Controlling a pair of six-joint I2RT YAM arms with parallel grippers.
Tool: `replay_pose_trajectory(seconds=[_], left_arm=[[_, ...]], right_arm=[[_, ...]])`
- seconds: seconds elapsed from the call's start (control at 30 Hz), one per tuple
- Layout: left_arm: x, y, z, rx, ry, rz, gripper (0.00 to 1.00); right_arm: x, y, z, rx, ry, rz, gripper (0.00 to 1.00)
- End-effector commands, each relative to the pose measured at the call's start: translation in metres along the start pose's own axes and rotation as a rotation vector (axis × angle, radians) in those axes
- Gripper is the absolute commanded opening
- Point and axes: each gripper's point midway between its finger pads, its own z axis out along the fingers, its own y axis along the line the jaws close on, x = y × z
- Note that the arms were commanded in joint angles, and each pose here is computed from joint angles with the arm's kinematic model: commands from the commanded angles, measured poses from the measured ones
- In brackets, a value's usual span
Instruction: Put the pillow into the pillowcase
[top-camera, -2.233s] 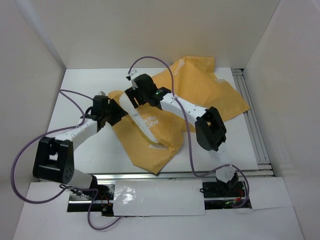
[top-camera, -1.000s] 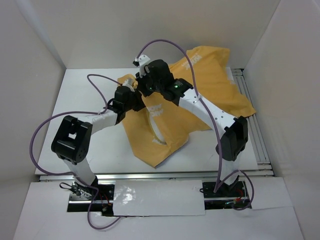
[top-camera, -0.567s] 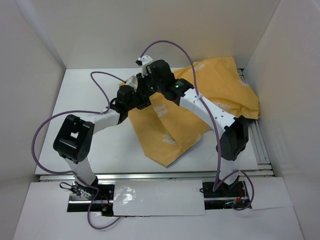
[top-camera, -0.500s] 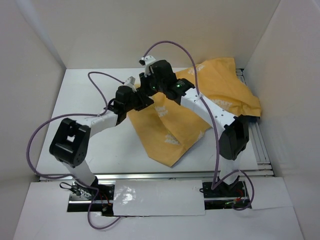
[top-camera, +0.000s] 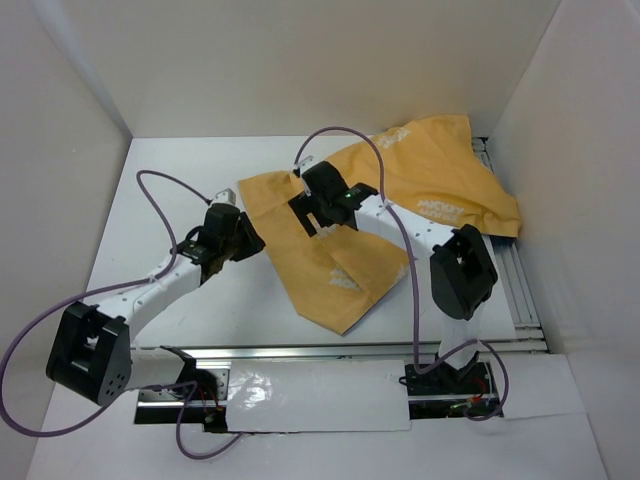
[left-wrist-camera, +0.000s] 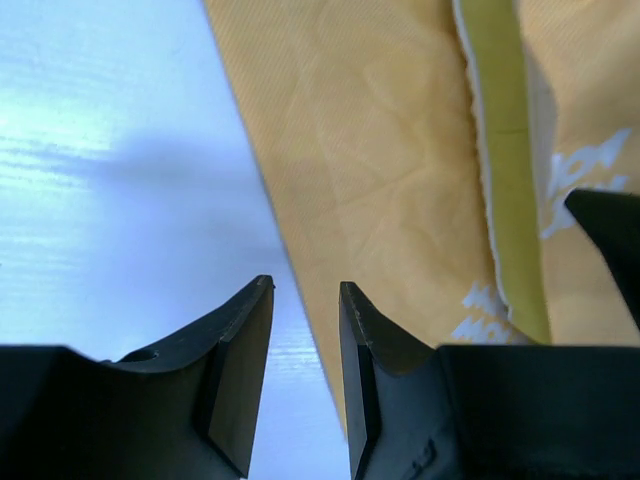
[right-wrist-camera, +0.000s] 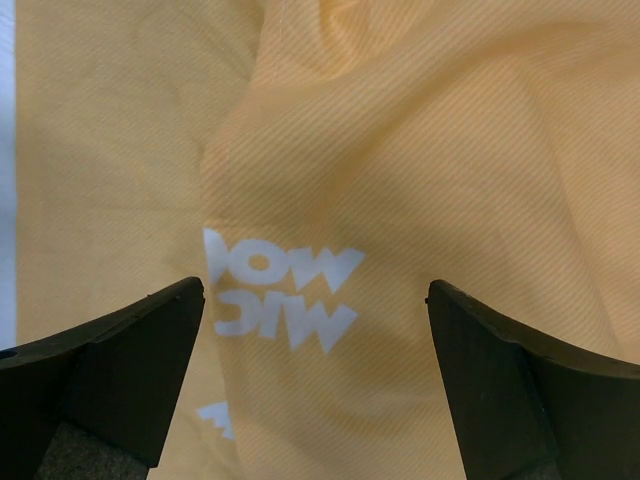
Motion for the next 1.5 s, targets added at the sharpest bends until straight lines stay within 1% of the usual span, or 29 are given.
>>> replay_pose_trajectory(seconds=[0.0, 0.1, 0.13, 0.17, 0.23, 0.27, 0.3, 0.33, 0.37, 0.4, 0.43, 0.5, 0.57, 0.6, 0.63, 0.67, 0.7, 0.73, 0.8, 0.83, 0.93, 1.03, 1.07, 1.17, 1.23, 1.27, 1.3, 1.4, 1.47], left_arm=[[-0.002, 0.004, -0.011, 0.002, -0.025, 0.027, 0.45], [0.005, 0.007, -0.011, -0.011, -0.011, 0.035, 0.45], [0.005, 0.008, -0.013, -0.014, -0.008, 0.036, 0.45], [0.008, 0.005, -0.013, -0.007, -0.003, 0.042, 0.45], [0.007, 0.007, -0.016, -0.015, -0.008, 0.043, 0.45], [0.009, 0.005, -0.016, -0.009, -0.003, 0.057, 0.45], [0.006, 0.005, -0.018, -0.011, -0.018, 0.056, 0.45], [0.008, 0.003, -0.019, -0.004, -0.014, 0.074, 0.45], [0.004, -0.001, -0.02, 0.003, -0.022, 0.073, 0.45], [0.004, -0.004, -0.022, 0.016, -0.026, 0.092, 0.44], [0.001, -0.01, -0.023, 0.034, -0.037, 0.118, 0.44], [-0.006, -0.021, -0.025, 0.067, -0.064, 0.141, 0.43], [-0.009, -0.038, -0.025, 0.101, -0.072, 0.141, 0.43], [-0.01, -0.055, -0.025, 0.157, -0.075, 0.137, 0.43], [-0.008, -0.059, -0.022, 0.168, -0.076, 0.141, 0.41], [-0.006, -0.068, -0.018, 0.188, -0.067, 0.131, 0.41], [-0.004, -0.078, -0.017, 0.211, -0.066, 0.141, 0.41], [-0.011, -0.092, -0.018, 0.243, -0.086, 0.132, 0.41], [-0.005, -0.106, -0.012, 0.264, -0.072, 0.138, 0.41], [-0.012, -0.114, -0.011, 0.263, -0.094, 0.138, 0.41], [-0.008, -0.131, -0.001, 0.26, -0.084, 0.132, 0.41], [-0.002, -0.137, 0.009, 0.247, -0.072, 0.131, 0.41], [-0.001, -0.135, 0.012, 0.221, -0.084, 0.114, 0.41], [-0.005, -0.137, 0.015, 0.194, -0.131, 0.082, 0.43], [-0.002, -0.146, 0.013, 0.221, -0.155, 0.082, 0.44], [-0.003, -0.14, 0.016, 0.2, -0.177, 0.068, 0.46], [0.0, -0.141, 0.016, 0.202, -0.186, 0.07, 0.51], [-0.007, -0.145, 0.017, 0.221, -0.229, 0.042, 0.58], [-0.006, -0.141, 0.025, 0.182, -0.226, 0.013, 0.67]], right_arm=[[0.001, -0.019, 0.009, 0.115, 0.01, -0.102, 1.0], [0.032, -0.021, 0.034, 0.161, 0.114, -0.136, 1.0], [0.034, -0.027, 0.039, 0.212, 0.123, -0.116, 1.0], [0.051, -0.033, 0.051, 0.247, 0.176, -0.12, 1.0], [0.063, -0.042, 0.059, 0.289, 0.226, -0.12, 1.0], [0.067, -0.049, 0.064, 0.3, 0.242, -0.099, 0.95], [0.084, -0.052, 0.072, 0.304, 0.294, -0.109, 0.88], [0.085, -0.051, 0.076, 0.293, 0.302, -0.079, 0.77], [0.08, -0.053, 0.078, 0.288, 0.296, -0.055, 0.46], [0.081, -0.058, 0.079, 0.296, 0.297, -0.032, 0.0], [0.069, -0.055, 0.074, 0.273, 0.266, -0.008, 0.0], [0.029, -0.055, 0.049, 0.233, 0.145, 0.036, 0.0], [0.005, -0.037, 0.027, 0.124, 0.052, 0.076, 0.0], [-0.032, -0.03, -0.004, 0.048, -0.084, 0.129, 0.0], [-0.044, -0.032, -0.017, 0.018, -0.142, 0.16, 0.0], [-0.044, -0.034, -0.026, -0.004, -0.17, 0.187, 0.0], [-0.062, -0.039, -0.054, -0.031, -0.249, 0.219, 0.0], [-0.072, -0.03, -0.066, -0.094, -0.296, 0.228, 0.0], [-0.084, -0.034, -0.094, -0.128, -0.362, 0.263, 0.0], [-0.086, -0.034, -0.1, -0.154, -0.381, 0.273, 0.0], [-0.094, -0.026, -0.127, -0.224, -0.429, 0.282, 0.0], [-0.103, -0.026, -0.146, -0.248, -0.475, 0.291, 0.0], [-0.099, -0.029, -0.142, -0.24, -0.466, 0.296, 0.0], [-0.103, -0.025, -0.155, -0.277, -0.491, 0.307, 0.0], [-0.105, -0.024, -0.166, -0.295, -0.521, 0.314, 0.0], [-0.105, -0.02, -0.166, -0.319, -0.521, 0.318, 0.0], [-0.103, -0.019, -0.17, -0.328, -0.526, 0.315, 0.0], [-0.112, -0.018, -0.185, -0.365, -0.572, 0.325, 0.0], [-0.115, -0.016, -0.193, -0.391, -0.589, 0.325, 0.0]])
